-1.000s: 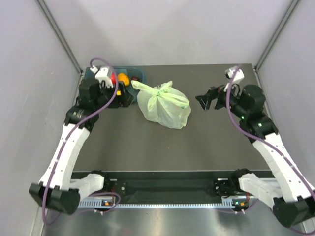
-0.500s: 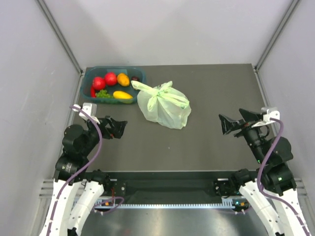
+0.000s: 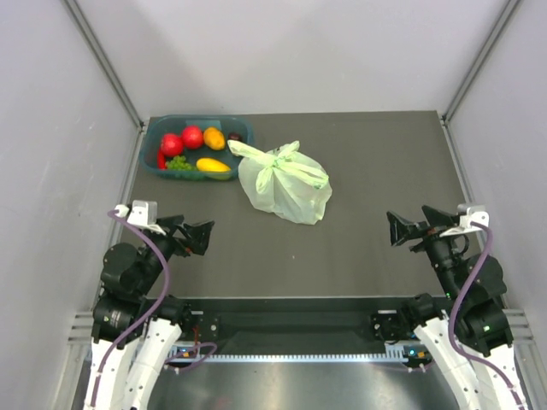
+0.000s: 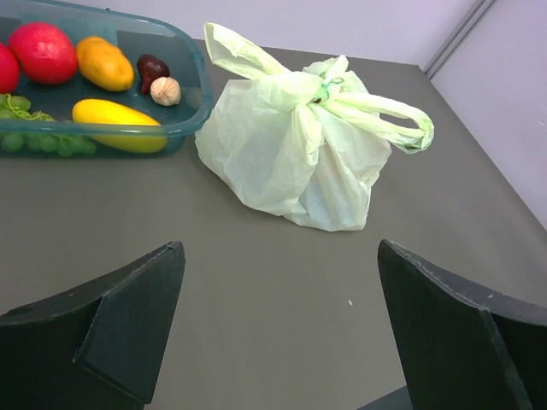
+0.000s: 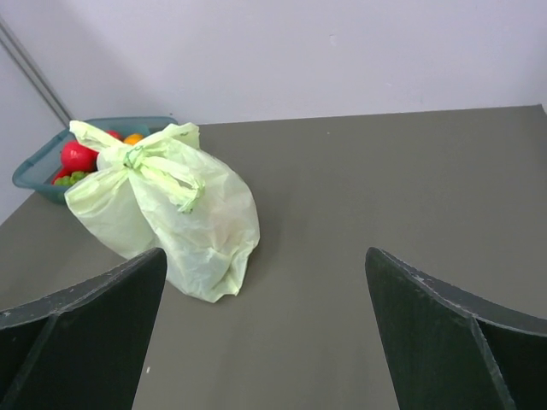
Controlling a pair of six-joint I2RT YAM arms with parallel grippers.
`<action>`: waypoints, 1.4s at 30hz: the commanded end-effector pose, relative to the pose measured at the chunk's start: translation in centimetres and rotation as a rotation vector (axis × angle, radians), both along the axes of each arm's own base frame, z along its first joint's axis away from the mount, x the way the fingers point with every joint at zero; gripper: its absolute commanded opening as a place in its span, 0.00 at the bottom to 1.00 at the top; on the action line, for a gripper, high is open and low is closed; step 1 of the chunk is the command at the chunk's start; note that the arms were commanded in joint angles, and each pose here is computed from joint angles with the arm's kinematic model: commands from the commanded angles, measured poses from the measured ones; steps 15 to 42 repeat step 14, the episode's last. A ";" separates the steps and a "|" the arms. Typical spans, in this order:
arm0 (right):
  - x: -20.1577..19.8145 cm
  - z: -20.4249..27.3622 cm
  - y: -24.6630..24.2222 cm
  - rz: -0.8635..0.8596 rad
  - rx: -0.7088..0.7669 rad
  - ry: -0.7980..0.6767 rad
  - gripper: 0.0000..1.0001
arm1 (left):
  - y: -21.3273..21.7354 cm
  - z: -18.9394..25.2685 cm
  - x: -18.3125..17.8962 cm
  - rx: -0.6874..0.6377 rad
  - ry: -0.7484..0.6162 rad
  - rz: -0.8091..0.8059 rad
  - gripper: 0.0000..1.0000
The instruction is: Place the fake fruits into the plastic bag and tie a complex knot
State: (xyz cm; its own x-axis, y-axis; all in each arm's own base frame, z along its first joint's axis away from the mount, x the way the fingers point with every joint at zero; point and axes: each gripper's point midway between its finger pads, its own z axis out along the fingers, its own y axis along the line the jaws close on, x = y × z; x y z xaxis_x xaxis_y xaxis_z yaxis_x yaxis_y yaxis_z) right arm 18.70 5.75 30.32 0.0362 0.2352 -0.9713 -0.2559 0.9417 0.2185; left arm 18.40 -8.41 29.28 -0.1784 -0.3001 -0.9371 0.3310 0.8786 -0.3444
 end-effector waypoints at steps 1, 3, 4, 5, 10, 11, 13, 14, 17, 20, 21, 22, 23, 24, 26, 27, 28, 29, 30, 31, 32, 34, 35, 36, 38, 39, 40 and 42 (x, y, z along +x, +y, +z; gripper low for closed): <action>-0.2 0.9 -0.4 -0.020 0.009 -0.018 1.00 | 0.2 0.5 0.3 -0.011 -0.028 0.018 0.99; -0.2 0.9 -0.4 -0.019 0.007 -0.017 1.00 | 0.3 0.5 0.3 -0.013 -0.029 0.021 0.99; -0.1 0.8 -0.4 -0.017 0.007 -0.016 1.00 | 0.3 0.5 0.2 -0.013 -0.032 0.021 0.99; -0.2 0.8 -0.4 -0.016 0.007 -0.014 1.00 | 0.3 0.5 0.3 -0.013 -0.030 0.019 0.99; -0.1 0.8 -0.4 -0.017 0.010 -0.014 1.00 | 0.2 0.5 0.2 -0.015 -0.030 0.018 0.99; -0.1 0.9 -0.3 -0.016 0.010 -0.014 1.00 | 0.3 0.5 0.2 -0.015 -0.031 0.019 0.99; 0.0 0.7 -0.2 -0.013 0.006 -0.008 1.00 | 0.3 0.5 0.2 -0.015 -0.031 0.019 0.99; 0.0 0.7 -0.2 -0.010 0.002 -0.008 1.00 | 0.3 0.5 0.2 -0.016 -0.031 0.021 0.99; 0.0 0.7 -0.2 -0.010 0.002 -0.008 1.00 | 0.3 0.5 0.2 -0.016 -0.031 0.021 0.99; 0.0 0.7 -0.2 -0.010 0.002 -0.008 1.00 | 0.3 0.5 0.2 -0.016 -0.031 0.021 0.99; 0.0 0.7 -0.2 -0.010 0.002 -0.008 1.00 | 0.3 0.5 0.2 -0.016 -0.031 0.021 0.99; 0.0 0.7 -0.2 -0.010 0.002 -0.008 1.00 | 0.3 0.5 0.2 -0.016 -0.031 0.021 0.99; 0.0 0.7 -0.2 -0.010 0.002 -0.008 1.00 | 0.3 0.5 0.2 -0.016 -0.031 0.021 0.99; 0.0 0.7 -0.2 -0.010 0.002 -0.008 1.00 | 0.3 0.5 0.2 -0.016 -0.031 0.021 0.99; 0.0 0.7 -0.2 -0.010 0.002 -0.008 1.00 | 0.3 0.5 0.2 -0.016 -0.031 0.021 0.99; 0.0 0.7 -0.2 -0.010 0.002 -0.008 1.00 | 0.3 0.5 0.2 -0.016 -0.031 0.021 0.99; 0.0 0.7 -0.2 -0.010 0.002 -0.008 1.00 | 0.3 0.5 0.2 -0.016 -0.031 0.021 0.99; 0.0 0.7 -0.2 -0.010 0.002 -0.008 1.00 | 0.3 0.5 0.2 -0.016 -0.031 0.021 0.99; 0.0 0.7 -0.2 -0.010 0.002 -0.008 1.00 | 0.3 0.5 0.2 -0.016 -0.031 0.021 0.99; 0.0 0.7 -0.2 -0.010 0.002 -0.008 1.00 | 0.3 0.5 0.2 -0.016 -0.031 0.021 0.99; 0.0 0.7 -0.2 -0.010 0.002 -0.008 1.00 | 0.3 0.5 0.2 -0.016 -0.031 0.021 0.99; 0.0 0.7 -0.2 -0.010 0.002 -0.008 1.00 | 0.3 0.5 0.2 -0.016 -0.031 0.021 0.99; 0.0 0.7 -0.2 -0.010 0.002 -0.008 1.00 | 0.3 0.5 0.2 -0.016 -0.031 0.021 0.99; 0.0 0.7 -0.2 -0.010 0.002 -0.008 1.00 | 0.3 0.5 0.2 -0.016 -0.031 0.021 0.99; 0.0 0.7 -0.2 -0.010 0.002 -0.008 1.00 | 0.3 0.5 0.2 -0.016 -0.031 0.021 0.99; 0.0 0.7 -0.2 -0.010 0.002 -0.008 1.00 | 0.3 0.5 0.2 -0.016 -0.031 0.021 0.99; 0.0 0.7 -0.2 -0.010 0.002 -0.008 1.00 | 0.3 0.5 0.2 -0.016 -0.031 0.021 0.99; 0.0 0.7 -0.2 -0.010 0.002 -0.008 1.00 | 0.3 0.5 0.2 -0.016 -0.031 0.021 0.99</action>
